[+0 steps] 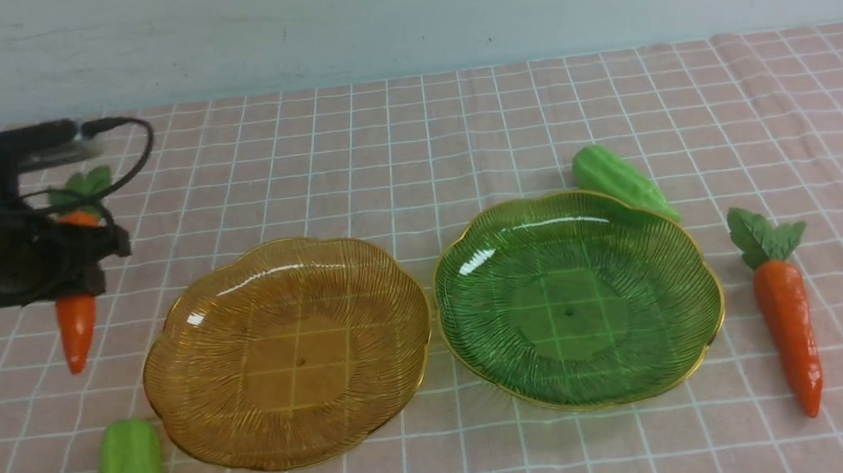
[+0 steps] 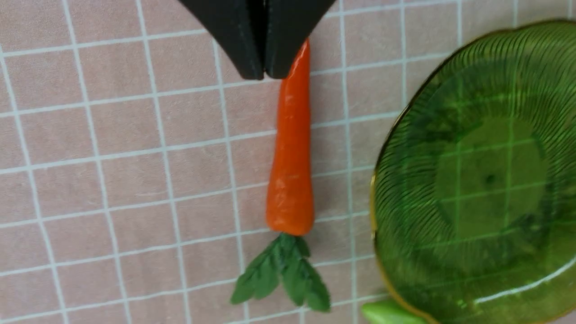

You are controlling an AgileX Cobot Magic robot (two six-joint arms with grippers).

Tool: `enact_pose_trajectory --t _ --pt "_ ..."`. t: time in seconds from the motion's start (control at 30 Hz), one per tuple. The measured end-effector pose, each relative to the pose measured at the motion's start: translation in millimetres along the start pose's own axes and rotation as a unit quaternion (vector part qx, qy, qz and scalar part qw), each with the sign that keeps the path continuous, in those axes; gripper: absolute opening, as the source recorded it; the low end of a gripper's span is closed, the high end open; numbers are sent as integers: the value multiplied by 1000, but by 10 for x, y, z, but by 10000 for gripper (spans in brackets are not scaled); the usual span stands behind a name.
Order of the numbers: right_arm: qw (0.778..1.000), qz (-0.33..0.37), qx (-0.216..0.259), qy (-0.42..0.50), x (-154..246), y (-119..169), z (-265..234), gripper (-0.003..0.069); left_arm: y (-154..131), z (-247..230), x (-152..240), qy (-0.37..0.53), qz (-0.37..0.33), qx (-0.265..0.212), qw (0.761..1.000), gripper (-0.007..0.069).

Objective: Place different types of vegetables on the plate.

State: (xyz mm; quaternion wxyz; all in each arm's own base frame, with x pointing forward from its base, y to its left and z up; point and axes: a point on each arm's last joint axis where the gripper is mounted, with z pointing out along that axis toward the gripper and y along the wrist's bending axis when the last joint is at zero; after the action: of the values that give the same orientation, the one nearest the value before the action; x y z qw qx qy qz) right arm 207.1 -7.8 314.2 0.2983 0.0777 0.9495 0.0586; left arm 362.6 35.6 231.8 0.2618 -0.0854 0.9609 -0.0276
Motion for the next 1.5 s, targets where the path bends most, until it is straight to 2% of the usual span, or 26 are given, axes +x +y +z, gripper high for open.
enact_pose_trajectory --t 0.1,0.13,0.17,0.23,0.33,0.4,0.43,0.47,0.5,0.53,0.57,0.67,0.77,0.83,0.9,0.93,1.0,1.07,1.1,1.2,1.3,1.37,1.47,1.5 --pt "999 28 5 17 -168 -83 237 -9 -422 -185 -63 -24 57 34 998 191" --pt "999 29 4 16 -170 -81 237 -8 -450 -188 -63 -25 60 36 997 191" --pt "999 34 0 28 -205 -79 368 -1 -655 -217 -53 -30 85 51 995 189" --pt "999 33 -6 38 -230 -59 494 9 -788 -206 -23 -29 100 61 993 189" --pt "997 7 -16 79 -225 63 931 97 -1071 -82 79 -17 133 79 988 190" --pt "995 -18 -18 101 -198 175 1223 183 -1158 8 134 -3 144 83 986 198" --pt "995 -18 -17 101 -201 173 1224 183 -1163 27 141 -2 144 83 986 200" --pt "993 -38 -12 112 -178 214 1402 265 -1192 109 176 11 148 83 986 223" --pt "993 -39 -12 112 -178 219 1420 265 -1192 118 178 12 148 82 986 225" --pt "992 -46 -8 118 -166 226 1505 304 -1199 152 192 15 149 82 985 238" --pt "990 -48 -4 130 -145 225 1611 363 -1198 197 205 22 149 80 985 279" --pt "987 -49 4 153 -96 199 1780 441 -1198 218 212 25 148 80 985 380" --pt "985 -48 8 168 -49 180 1913 476 -1198 218 212 25 147 80 986 487" --pt "983 -48 11 178 -12 166 1996 482 -1200 210 207 27 141 80 986 530" --pt "981 -48 13 187 25 153 2075 468 -1206 180 191 36 135 79 987 529" --pt "981 -53 14 188 25 150 2097 450 -1211 152 175 39 131 79 987 516" --pt "980 -68 11 184 -7 154 2112 371 -1224 0 104 43 132 79 987 418" --pt "978 -79 12 194 -36 148 2108 230 -1221 -158 47 40 139 76 986 307" --pt "976 -77 13 203 -61 137 2089 217 -1209 -248 26 41 146 71 986 224" --pt "979 -61 16 196 -235 99 1914 236 -1131 -588 3 26 169 48 984 53" --pt "988 -50 10 146 -501 143 1547 236 -1014 -937 54 2 169 21 985 4" --pt "996 -44 -40 73 -701 401 1120 236 -940 -1091 148 -7 163 11 987 -2" --pt "992 -68 -103 38 -721 746 919 236 -830 -1218 357 -8 147 2 989 -3" --pt "986 -87 -142 34 -676 978 886 236 -778 -1237 485 0 138 0 990 -3"
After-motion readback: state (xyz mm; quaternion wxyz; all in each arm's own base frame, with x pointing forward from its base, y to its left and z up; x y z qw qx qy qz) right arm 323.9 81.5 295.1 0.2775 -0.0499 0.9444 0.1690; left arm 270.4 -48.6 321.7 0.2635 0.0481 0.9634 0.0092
